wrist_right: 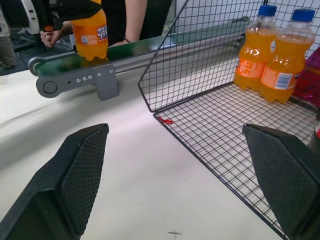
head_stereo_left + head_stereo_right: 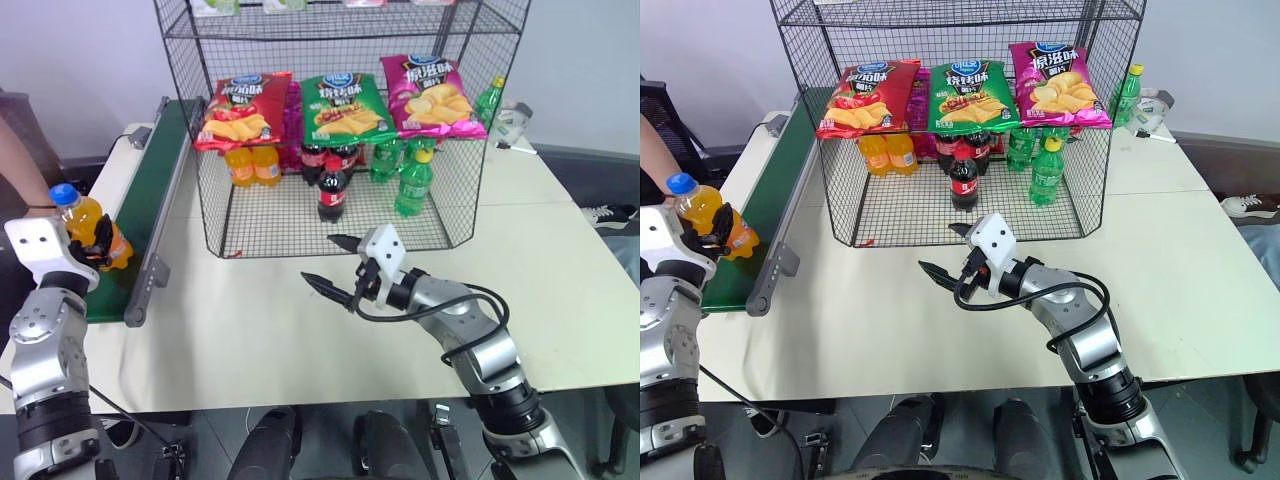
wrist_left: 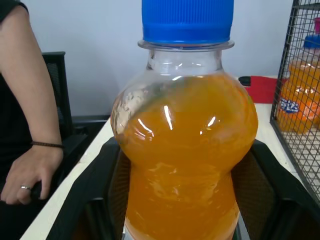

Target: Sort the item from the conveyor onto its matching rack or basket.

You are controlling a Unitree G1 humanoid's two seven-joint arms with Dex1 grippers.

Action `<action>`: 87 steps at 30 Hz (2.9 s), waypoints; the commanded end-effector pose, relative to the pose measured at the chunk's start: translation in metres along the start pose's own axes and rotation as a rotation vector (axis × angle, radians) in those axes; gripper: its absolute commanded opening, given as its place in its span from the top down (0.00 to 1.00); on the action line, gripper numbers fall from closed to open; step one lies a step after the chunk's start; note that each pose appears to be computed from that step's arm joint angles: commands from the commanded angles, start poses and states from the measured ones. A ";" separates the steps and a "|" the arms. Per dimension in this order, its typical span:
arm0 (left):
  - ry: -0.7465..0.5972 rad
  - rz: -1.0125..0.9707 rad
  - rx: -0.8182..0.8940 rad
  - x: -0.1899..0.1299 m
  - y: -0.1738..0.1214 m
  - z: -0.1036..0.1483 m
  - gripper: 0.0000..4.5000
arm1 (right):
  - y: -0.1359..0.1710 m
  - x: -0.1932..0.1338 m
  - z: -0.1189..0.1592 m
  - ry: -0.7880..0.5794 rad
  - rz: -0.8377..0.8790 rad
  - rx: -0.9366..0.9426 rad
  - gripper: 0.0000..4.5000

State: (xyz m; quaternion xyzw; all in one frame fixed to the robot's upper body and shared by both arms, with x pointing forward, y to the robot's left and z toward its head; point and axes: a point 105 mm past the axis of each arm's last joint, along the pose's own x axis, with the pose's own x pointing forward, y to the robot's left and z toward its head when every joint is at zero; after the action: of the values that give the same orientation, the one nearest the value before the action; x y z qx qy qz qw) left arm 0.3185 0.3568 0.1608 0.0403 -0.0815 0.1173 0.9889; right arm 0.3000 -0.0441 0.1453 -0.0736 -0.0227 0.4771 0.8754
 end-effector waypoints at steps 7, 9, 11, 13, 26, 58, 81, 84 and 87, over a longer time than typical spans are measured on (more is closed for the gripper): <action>-0.213 -0.045 0.002 0.000 -0.001 0.068 0.49 | 0.004 0.002 0.019 -0.068 0.016 -0.043 0.00; -0.255 -0.098 -0.002 0.001 -0.014 0.086 0.49 | 0.001 0.000 0.020 -0.067 0.007 -0.047 0.00; -0.285 -0.158 -0.012 0.003 -0.028 0.102 0.49 | -0.004 -0.003 0.021 -0.064 -0.005 -0.055 0.00; -0.294 -0.237 -0.024 0.004 -0.046 0.111 0.49 | -0.011 -0.006 0.022 -0.061 -0.017 -0.065 0.00; -0.104 -0.602 -0.074 -0.008 -0.171 0.060 0.49 | -0.043 -0.026 0.031 -0.040 -0.116 -0.131 0.00; -0.004 -0.485 -0.204 0.072 -0.239 -0.024 0.17 | -0.043 -0.032 0.031 -0.047 -0.178 -0.137 0.00; -0.156 -0.537 -0.102 0.031 -0.177 0.026 0.01 | -0.044 -0.034 0.032 -0.041 -0.174 -0.140 0.00; -0.064 -0.649 -0.048 0.014 -0.164 0.029 0.01 | -0.048 -0.040 0.033 -0.024 -0.168 -0.150 0.00; 0.002 -0.671 0.003 0.003 -0.144 0.031 0.01 | -0.053 -0.049 0.031 0.008 -0.156 -0.150 0.00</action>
State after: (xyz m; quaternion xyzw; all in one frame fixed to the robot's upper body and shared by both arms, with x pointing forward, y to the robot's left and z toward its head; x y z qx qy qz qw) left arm 0.3590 0.2119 0.1688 0.0630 -0.0542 -0.2035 0.9755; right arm 0.3196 -0.1095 0.1686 -0.1336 -0.0328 0.3948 0.9084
